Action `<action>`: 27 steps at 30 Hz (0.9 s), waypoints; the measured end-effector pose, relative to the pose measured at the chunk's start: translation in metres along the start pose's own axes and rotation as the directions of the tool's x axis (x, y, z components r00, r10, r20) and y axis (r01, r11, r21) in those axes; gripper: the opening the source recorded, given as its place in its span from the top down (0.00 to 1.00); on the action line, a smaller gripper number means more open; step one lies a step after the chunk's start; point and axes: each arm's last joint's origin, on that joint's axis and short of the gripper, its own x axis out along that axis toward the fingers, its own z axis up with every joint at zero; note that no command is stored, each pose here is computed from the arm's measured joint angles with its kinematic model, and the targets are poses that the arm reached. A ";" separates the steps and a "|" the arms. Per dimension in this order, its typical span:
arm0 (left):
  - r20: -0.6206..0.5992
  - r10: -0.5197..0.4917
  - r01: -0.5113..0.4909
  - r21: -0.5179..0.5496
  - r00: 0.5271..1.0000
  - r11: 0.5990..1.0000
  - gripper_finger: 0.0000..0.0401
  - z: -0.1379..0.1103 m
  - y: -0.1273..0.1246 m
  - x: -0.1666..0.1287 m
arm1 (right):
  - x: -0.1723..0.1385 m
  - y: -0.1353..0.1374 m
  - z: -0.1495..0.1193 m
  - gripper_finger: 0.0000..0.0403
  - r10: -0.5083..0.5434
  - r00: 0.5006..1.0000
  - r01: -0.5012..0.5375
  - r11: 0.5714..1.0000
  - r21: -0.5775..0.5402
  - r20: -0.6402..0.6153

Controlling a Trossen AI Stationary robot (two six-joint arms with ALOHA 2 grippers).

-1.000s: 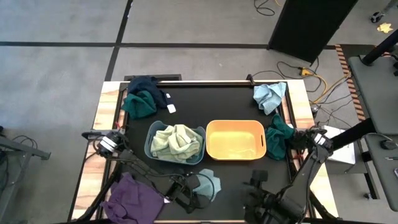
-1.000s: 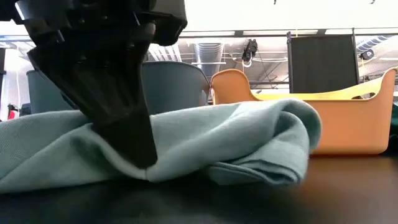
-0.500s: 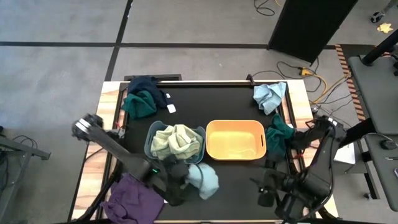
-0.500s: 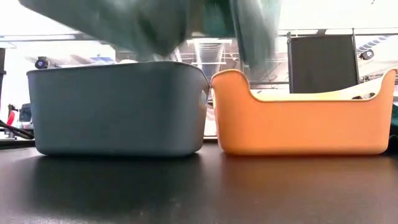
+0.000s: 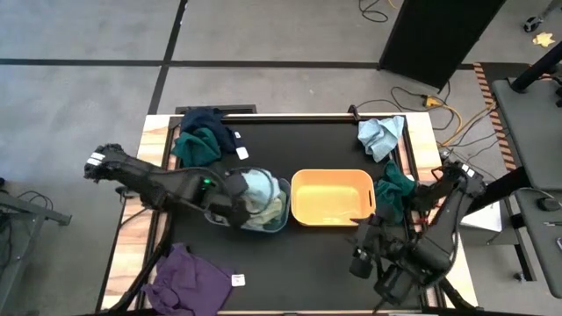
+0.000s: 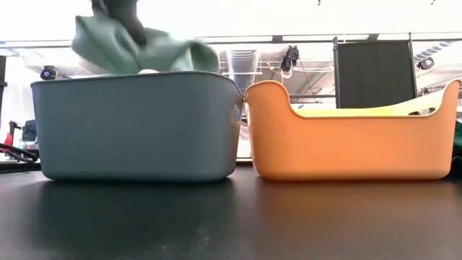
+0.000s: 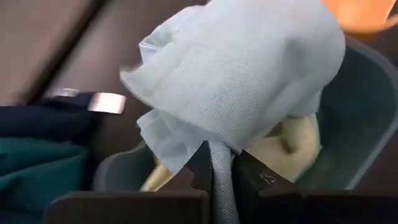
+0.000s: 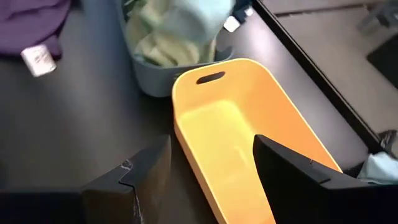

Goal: Sort towels by color in basket
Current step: Put the light blue towel into the blue bin

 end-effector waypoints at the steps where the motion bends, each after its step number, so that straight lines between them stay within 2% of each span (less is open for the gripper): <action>1: -0.015 -0.025 0.025 0.016 1.000 1.000 0.99 -0.003 -0.005 0.013 | 0.002 -0.001 0.002 0.46 -0.007 1.000 0.007 1.000 0.022 -0.003; 4: 0.002 -0.159 0.158 0.047 0.987 0.986 0.99 -0.007 -0.022 0.046 | 0.008 -0.006 0.009 0.46 -0.023 1.000 0.024 0.998 0.052 -0.015; 6: 0.048 -0.260 0.258 0.030 0.965 0.966 0.99 -0.004 -0.033 0.066 | 0.012 -0.011 0.014 0.46 -0.032 0.999 0.034 0.996 0.088 -0.028; 8: 0.059 -0.299 0.299 -0.001 0.952 0.954 0.99 -0.002 -0.037 0.086 | 0.016 -0.018 0.021 0.46 -0.030 0.998 0.039 0.988 0.148 -0.063; 15: -0.019 -0.229 0.226 -0.107 0.973 0.968 0.96 -0.003 -0.036 0.133 | 0.034 -0.049 0.044 0.46 -0.021 0.980 0.094 0.924 0.370 -0.198; 18: -0.012 -0.194 0.191 -0.135 0.981 0.972 0.93 0.000 -0.034 0.142 | 0.042 -0.070 0.056 0.46 -0.027 0.974 0.139 0.857 0.497 -0.226; 22: -0.051 -0.140 0.128 -0.193 0.989 0.973 0.92 0.001 -0.025 0.160 | 0.057 -0.104 0.073 0.46 -0.054 0.962 0.222 0.730 0.646 -0.270; 24: -0.080 -0.112 0.092 -0.224 0.990 0.970 0.91 0.001 -0.018 0.166 | 0.068 -0.124 0.080 0.46 -0.072 0.950 0.271 0.674 0.687 -0.304; 27: -0.108 -0.084 0.056 -0.241 0.991 0.969 0.91 0.001 -0.011 0.172 | 0.087 -0.155 0.087 0.46 -0.112 0.925 0.351 0.618 0.703 -0.363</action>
